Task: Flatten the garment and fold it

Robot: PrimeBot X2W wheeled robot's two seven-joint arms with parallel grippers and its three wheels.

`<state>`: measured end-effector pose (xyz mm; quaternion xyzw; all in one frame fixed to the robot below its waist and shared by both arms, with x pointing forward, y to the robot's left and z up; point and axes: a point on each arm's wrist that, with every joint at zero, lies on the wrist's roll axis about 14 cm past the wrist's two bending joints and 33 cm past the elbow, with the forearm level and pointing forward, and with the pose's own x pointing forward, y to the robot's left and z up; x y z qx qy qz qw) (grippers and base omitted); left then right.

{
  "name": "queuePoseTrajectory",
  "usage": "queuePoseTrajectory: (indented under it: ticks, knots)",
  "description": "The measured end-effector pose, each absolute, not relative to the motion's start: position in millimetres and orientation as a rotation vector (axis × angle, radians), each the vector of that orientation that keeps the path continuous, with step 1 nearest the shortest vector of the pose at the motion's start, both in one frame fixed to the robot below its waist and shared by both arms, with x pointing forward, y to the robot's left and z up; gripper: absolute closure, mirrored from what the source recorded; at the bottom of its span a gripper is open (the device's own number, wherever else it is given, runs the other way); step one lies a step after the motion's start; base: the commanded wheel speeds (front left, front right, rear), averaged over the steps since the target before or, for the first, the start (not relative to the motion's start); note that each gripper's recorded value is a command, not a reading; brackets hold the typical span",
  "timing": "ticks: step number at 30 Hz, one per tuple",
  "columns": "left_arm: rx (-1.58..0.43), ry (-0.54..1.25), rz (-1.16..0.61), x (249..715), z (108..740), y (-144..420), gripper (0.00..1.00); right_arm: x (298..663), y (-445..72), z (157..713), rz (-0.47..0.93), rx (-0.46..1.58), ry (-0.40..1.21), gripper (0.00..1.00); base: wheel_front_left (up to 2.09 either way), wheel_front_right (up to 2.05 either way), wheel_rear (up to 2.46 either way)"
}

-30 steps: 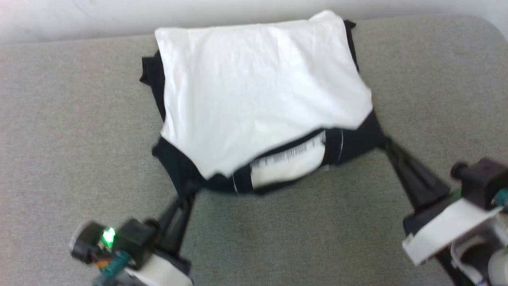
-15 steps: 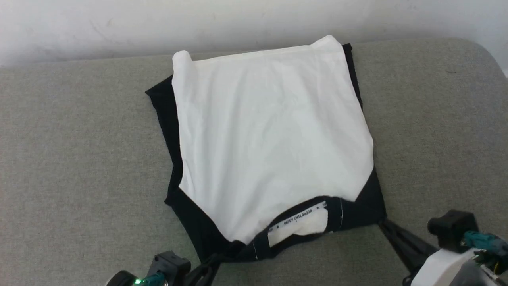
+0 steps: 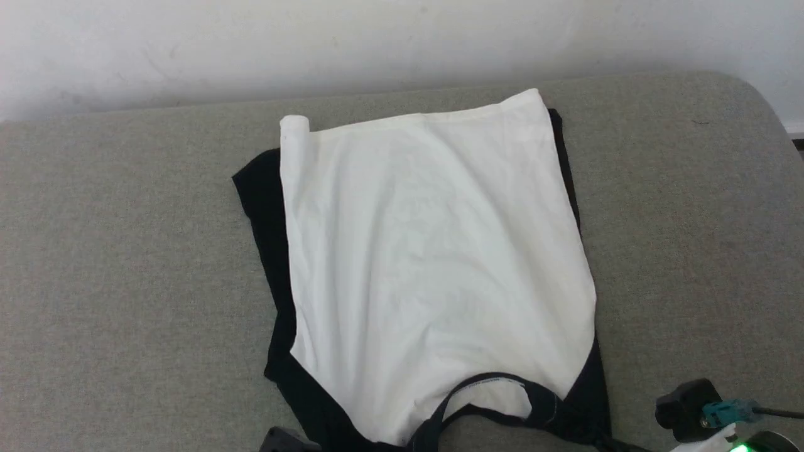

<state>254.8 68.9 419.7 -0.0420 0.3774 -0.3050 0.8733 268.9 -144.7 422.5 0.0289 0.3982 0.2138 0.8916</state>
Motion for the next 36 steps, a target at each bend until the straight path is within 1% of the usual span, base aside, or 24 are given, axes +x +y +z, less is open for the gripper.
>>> queuePoseTrajectory:
  ticks: [7, 11, 12, 13, 14, 16, 24, 33, 36]
  knots:
    - [-0.075, 0.806, -0.651, 248.3, 418.9, 70.7, 1.0, 252.5, -146.6, 416.6, 0.446, 0.071, 0.906, 1.0, 0.0, 0.0, 0.0]
    - [-0.073, 0.796, -0.638, 249.2, 418.9, 74.1, 1.0, 254.9, -147.3, 420.1, 0.445, 0.065, 0.893, 1.0, 0.0, 0.0, 0.0]
    - [-0.075, 0.783, -0.632, 250.9, 419.3, 74.8, 0.9, 255.9, -146.4, 420.8, 0.446, 0.067, 0.887, 0.98, 0.0, 0.0, 0.0]
    - [-0.077, 0.779, -0.63, 251.1, 418.2, 75.0, 0.53, 256.4, -145.1, 421.2, 0.448, 0.07, 0.882, 0.84, 0.0, 0.0, 0.0]
    - [-0.075, 0.781, -0.625, 250.8, 415.6, 76.2, 0.0, 258.1, -143.9, 422.3, 0.446, 0.075, 0.868, 0.62, 0.0, 0.0, 0.0]
    - [-0.076, 0.78, -0.612, 251.1, 410.7, 78.3, 0.0, 261.9, -140.7, 423.7, 0.443, 0.09, 0.841, 0.0, 0.0, 0.0, 0.0]
    - [-0.153, 0.762, -0.558, 253.7, 391.8, 80.6, 0.0, 264.9, -129.7, 408.7, 0.453, 0.119, 0.812, 0.0, 0.0, 0.0, 0.0]
    - [-0.232, 0.759, -0.539, 250.6, 374.7, 77.6, 0.0, 261.8, -119.4, 385.7, 0.469, 0.143, 0.826, 0.0, 0.0, 0.0, 0.0]
    - [-0.319, 0.745, -0.502, 256.9, 381.8, 77.0, 0.0, 266.9, -124.8, 388.9, 0.45, 0.162, 0.816, 0.0, 0.0, 0.0, 0.0]
